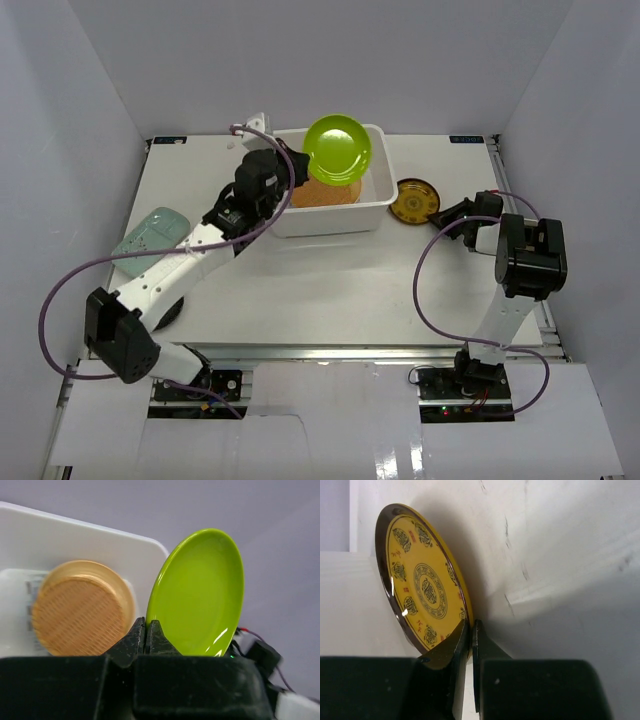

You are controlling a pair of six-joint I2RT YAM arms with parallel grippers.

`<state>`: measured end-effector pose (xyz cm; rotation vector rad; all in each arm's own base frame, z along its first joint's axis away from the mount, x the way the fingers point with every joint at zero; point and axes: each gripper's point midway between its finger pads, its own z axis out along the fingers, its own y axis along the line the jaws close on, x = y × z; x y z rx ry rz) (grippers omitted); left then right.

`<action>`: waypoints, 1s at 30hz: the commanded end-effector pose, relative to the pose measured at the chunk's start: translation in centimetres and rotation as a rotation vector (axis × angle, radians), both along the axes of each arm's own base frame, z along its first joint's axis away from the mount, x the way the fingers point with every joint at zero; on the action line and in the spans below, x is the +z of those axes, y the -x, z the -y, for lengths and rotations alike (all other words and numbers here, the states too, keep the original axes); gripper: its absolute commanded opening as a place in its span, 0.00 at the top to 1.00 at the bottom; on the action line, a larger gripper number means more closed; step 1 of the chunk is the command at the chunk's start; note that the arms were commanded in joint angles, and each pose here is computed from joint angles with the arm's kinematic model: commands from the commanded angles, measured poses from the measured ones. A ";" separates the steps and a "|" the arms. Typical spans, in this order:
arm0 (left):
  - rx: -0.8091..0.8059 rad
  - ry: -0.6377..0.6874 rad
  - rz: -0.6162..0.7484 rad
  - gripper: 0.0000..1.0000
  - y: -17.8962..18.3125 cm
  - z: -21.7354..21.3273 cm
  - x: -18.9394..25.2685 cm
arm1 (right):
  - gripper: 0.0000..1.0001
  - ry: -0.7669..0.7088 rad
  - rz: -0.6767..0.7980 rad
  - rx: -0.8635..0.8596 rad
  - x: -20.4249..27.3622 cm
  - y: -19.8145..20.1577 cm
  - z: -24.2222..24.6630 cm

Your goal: Place the plates into the plastic bin on the countertop

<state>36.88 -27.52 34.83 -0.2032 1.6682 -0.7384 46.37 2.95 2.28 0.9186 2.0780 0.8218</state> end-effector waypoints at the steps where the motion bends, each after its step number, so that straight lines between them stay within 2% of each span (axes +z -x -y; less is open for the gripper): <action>1: -0.015 -0.060 -0.113 1.00 -3.1 -1.5 -1.8 | 0.92 0.054 0.057 -0.073 2.2 0.7 1.5; 2: -0.010 -0.095 -0.152 1.00 -4.5 -1.3 -3.7 | 0.92 0.063 0.068 -0.090 2.7 1.1 2.0; 4: -0.005 -0.111 -0.174 1.00 -6.2 -1.8 -3.8 | 0.92 0.087 0.120 -0.115 5.0 2.3 3.0; 6: 0.006 -0.155 -0.223 1.00 -8.1 -2.1 -6.3 | 0.92 0.098 0.164 -0.126 6.9 3.2 3.5; 10: 0.023 -0.207 -0.314 1.00 -10.2 -2.9 -10.2 | 0.92 0.158 0.357 -0.136 14.3 5.5 3.7; 15: 0.065 -0.271 -0.373 0.99 -11.8 -3.7 -13.6 | 0.92 0.187 0.562 0.000 23.4 6.7 1.2; 16: 0.070 -0.288 -0.382 0.94 -12.0 -3.9 -14.4 | 0.92 0.178 0.562 0.060 24.1 7.0 -0.2; 17: 0.080 -0.296 -0.386 0.86 -12.1 -4.1 -14.7 | 0.92 0.210 0.614 0.096 26.7 6.7 -0.8; 19: 0.110 -0.317 -0.400 0.80 -12.4 -4.6 -15.6 | 0.92 0.230 0.624 0.186 27.9 7.1 -3.6; 20: 0.122 -0.324 -0.401 0.68 -12.6 -5.0 -15.8 | 0.92 0.233 0.641 0.207 28.8 7.2 -4.6; 23: 0.128 -0.341 -0.399 0.45 -12.7 -5.2 -15.8 | 0.92 0.245 0.687 0.307 30.6 7.4 -10.0; 24: 0.124 -0.334 -0.394 0.31 -12.6 -5.2 -15.4 | 0.92 0.257 0.675 0.331 30.8 6.7 -11.1; 25: 0.123 -0.326 -0.390 0.24 -12.4 -5.2 -15.2 | 0.92 0.251 0.678 0.370 31.0 6.8 -12.8; 26: 0.122 -0.302 -0.346 0.18 -12.0 -5.3 -13.0 | 0.92 0.254 0.677 0.377 31.1 6.5 -13.4; 27: 0.108 -0.281 -0.303 0.07 -11.8 -5.2 -11.4 | 0.92 0.266 0.675 0.379 31.3 5.7 -14.3; 29: 0.085 -0.250 -0.195 0.04 -10.1 -5.7 -6.6 | 0.92 0.275 0.637 0.406 30.1 4.4 -15.7; 30: 0.074 -0.230 -0.139 0.02 -9.5 -5.8 -4.5 | 0.92 0.285 0.649 0.433 31.1 4.2 -17.0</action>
